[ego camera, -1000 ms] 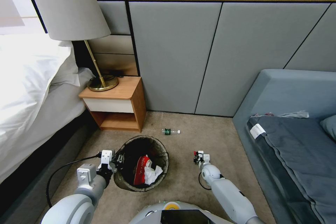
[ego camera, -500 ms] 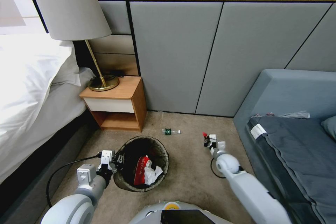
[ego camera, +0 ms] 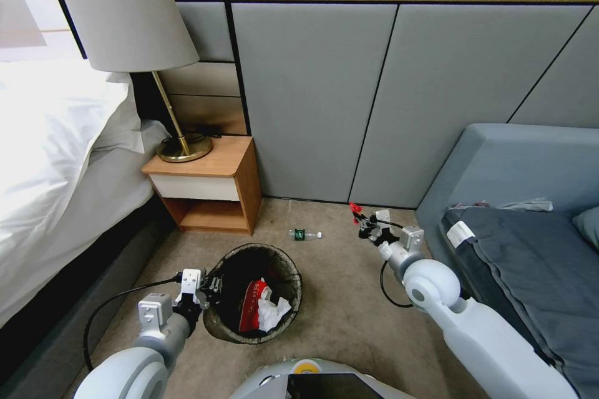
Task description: Pick up the trash bin, then pick up the garbage from the floor and place it into the trash bin.
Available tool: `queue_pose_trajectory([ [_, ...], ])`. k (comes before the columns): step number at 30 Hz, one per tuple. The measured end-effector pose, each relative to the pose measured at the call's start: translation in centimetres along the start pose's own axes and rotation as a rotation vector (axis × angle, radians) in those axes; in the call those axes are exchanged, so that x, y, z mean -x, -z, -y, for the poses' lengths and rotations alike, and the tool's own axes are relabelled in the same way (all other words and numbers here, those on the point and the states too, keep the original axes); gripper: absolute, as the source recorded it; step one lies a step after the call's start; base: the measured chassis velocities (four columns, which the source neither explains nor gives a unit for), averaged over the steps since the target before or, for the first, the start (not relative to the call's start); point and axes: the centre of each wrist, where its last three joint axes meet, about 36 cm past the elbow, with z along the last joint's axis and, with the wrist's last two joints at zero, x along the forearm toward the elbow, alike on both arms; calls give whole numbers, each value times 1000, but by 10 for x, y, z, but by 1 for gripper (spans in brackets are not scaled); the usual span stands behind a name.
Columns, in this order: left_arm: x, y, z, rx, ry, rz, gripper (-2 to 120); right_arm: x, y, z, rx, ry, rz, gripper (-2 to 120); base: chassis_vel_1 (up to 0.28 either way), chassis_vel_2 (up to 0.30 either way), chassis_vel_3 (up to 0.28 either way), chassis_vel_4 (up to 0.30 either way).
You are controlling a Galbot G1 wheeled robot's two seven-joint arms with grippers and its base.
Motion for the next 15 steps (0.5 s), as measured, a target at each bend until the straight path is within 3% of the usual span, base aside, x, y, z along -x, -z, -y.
queue_pose_trajectory([
  [15,2,2,1,17,-15,2,6,-19,37,-32,-117,404,14,0,0,0,0,0],
])
